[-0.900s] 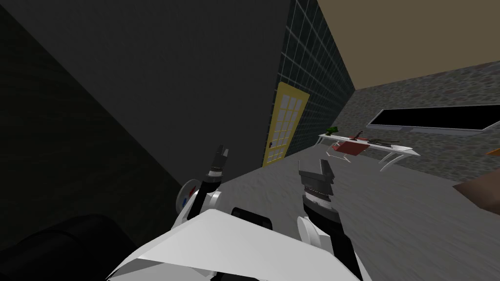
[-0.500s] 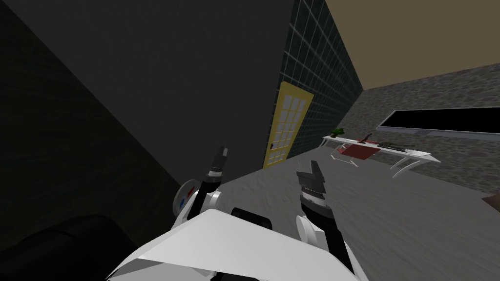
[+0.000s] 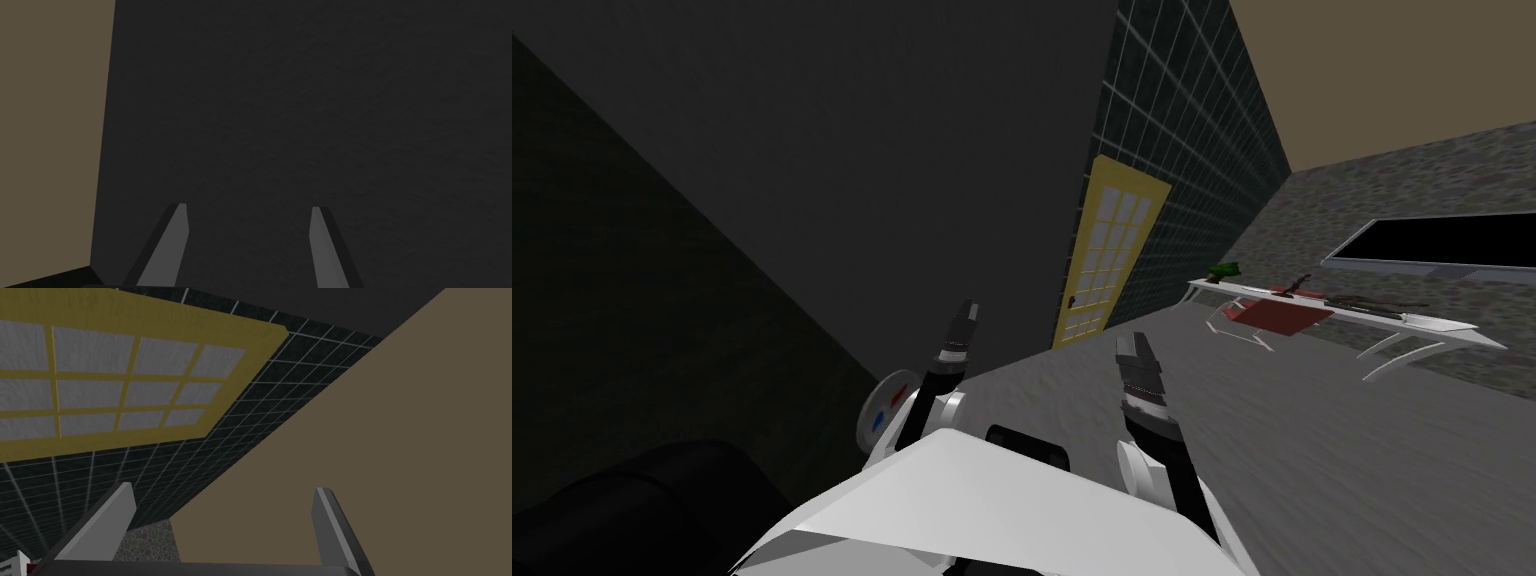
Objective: Pull the door open
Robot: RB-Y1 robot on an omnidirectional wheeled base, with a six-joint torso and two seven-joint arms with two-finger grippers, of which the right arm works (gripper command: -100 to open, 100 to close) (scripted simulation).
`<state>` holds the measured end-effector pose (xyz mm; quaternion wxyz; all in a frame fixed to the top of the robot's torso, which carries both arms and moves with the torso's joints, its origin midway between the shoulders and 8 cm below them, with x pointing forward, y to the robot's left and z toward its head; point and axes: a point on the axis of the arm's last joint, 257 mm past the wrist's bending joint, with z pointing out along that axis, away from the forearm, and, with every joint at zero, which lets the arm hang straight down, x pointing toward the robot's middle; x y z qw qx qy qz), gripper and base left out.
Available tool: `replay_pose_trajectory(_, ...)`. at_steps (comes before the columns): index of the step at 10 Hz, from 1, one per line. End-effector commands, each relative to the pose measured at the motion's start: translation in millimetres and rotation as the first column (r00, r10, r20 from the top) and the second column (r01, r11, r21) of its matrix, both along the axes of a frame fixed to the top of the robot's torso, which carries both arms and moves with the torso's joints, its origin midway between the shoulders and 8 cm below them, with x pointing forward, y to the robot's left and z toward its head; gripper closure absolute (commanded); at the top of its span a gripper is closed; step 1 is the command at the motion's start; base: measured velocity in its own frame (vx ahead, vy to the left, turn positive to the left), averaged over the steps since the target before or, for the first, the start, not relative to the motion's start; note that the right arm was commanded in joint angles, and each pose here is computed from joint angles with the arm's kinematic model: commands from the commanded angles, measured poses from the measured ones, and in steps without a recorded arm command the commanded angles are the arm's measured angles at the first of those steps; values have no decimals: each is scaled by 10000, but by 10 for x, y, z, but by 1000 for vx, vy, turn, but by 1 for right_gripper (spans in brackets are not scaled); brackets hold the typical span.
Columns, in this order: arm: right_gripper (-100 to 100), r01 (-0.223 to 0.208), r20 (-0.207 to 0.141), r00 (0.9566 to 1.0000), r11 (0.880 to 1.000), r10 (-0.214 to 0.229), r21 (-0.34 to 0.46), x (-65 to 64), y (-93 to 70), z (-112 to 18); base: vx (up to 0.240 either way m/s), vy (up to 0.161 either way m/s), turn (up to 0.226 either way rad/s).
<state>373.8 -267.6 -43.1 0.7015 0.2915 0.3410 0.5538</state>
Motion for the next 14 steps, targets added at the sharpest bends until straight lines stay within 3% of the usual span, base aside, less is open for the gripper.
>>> replay_pose_trajectory(1, -100, 203, -179, 9996, 9989, -211, -417, 44, -7, -102, 104, -66, 85)
replay_pose_trajectory(8, -100, 807, -769, 9923, 9785, -968, -1899, 215, -52, -508, 87, -58, 65)
replay_pose_trajectory(14, -100, 1237, -1199, 9778, 9355, -1718, -3310, 354, -111, -900, 90, -73, 77)
